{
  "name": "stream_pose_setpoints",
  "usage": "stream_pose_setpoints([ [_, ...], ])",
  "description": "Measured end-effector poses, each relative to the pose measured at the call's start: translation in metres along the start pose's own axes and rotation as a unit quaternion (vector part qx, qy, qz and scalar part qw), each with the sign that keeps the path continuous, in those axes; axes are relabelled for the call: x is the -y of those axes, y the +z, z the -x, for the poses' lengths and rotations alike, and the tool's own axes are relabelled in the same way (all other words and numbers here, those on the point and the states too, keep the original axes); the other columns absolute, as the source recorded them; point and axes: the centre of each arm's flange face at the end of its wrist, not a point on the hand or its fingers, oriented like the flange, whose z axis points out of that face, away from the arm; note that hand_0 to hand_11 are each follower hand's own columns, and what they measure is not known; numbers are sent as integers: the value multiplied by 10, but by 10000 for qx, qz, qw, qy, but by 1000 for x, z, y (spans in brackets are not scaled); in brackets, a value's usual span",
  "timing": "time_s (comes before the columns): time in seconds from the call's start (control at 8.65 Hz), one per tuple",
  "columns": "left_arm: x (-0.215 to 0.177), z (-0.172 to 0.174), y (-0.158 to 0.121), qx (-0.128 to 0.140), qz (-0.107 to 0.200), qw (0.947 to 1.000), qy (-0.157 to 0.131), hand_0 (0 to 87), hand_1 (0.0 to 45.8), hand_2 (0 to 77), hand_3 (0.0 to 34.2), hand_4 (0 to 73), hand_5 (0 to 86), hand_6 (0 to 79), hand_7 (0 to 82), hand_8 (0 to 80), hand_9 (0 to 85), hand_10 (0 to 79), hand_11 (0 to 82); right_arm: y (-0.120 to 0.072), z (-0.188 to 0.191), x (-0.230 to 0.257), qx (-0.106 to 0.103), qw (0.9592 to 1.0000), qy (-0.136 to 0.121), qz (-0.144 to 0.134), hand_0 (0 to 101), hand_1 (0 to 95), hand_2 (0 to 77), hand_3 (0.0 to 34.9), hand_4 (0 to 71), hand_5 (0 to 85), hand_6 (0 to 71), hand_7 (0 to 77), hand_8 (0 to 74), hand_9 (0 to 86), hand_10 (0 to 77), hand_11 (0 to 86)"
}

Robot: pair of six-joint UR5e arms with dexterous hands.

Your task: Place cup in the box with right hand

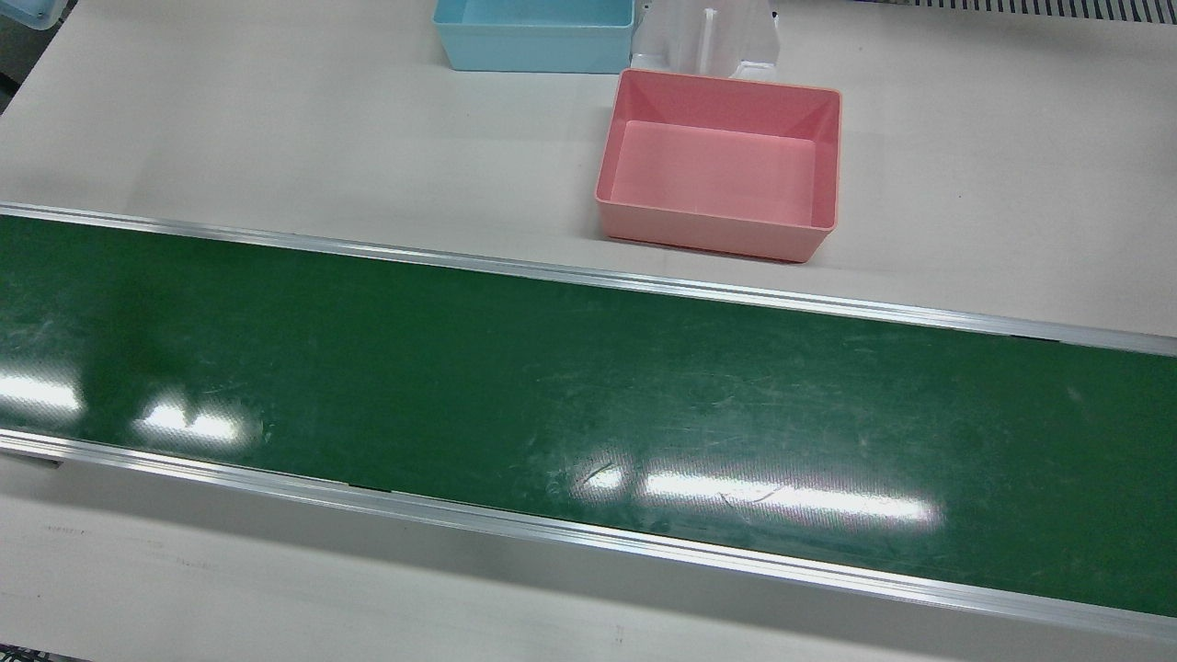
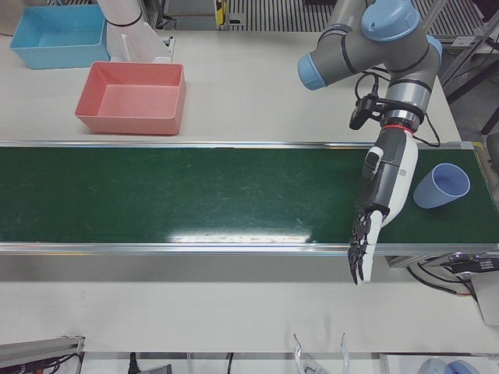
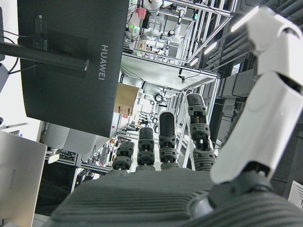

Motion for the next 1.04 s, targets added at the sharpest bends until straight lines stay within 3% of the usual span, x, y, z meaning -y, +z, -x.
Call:
stream_pose_setpoints([
  [0.12,0,0,0,-2,2,10000,1,0,5,5,0,0,0,0,0,0,0,0,0,2,-7,-2,-33,10000,13,39,467,169,355,2,93,55,114,491,98,213,76,114],
  [0.23,0,0,0,-4,0,10000,1,0,5,5,0,0,0,0,0,0,0,0,0,5,-12,-5,-41,9998,37,184,488,11,33,2,175,44,87,442,82,196,76,120],
  [0.35,0,0,0,-2,-5,10000,0,0,5,5,0,0,0,0,0,0,0,0,0,7,-17,-9,-70,9994,60,334,486,11,22,2,109,38,87,355,82,169,60,104],
  [0.46,1,0,0,1,-8,10000,-1,0,5,5,0,0,0,0,0,0,0,0,0,10,-25,-14,-141,9988,78,452,486,11,22,2,109,38,87,355,82,169,60,104],
  [0.58,1,0,0,2,-8,10000,-4,0,5,5,0,0,0,0,0,0,0,0,0,13,-35,-21,-255,9981,94,554,495,54,16,3,54,49,76,224,49,114,60,104],
  [0.69,1,0,0,0,-6,10000,-3,0,5,5,0,0,0,0,0,0,0,0,0,15,-42,-29,-354,9973,99,644,496,44,22,35,0,49,33,147,27,65,60,98],
  [0.81,1,0,0,-2,-5,10000,-2,0,5,5,0,0,0,0,0,0,5,0,0,15,-46,-34,-418,9965,99,712,496,33,22,72,0,49,33,125,27,65,55,98],
  [1.04,1,0,0,-4,-7,10000,-6,0,5,5,0,0,0,0,0,0,0,0,0,16,-54,-40,-493,9957,97,772,489,27,22,83,0,49,33,125,27,65,55,93],
])
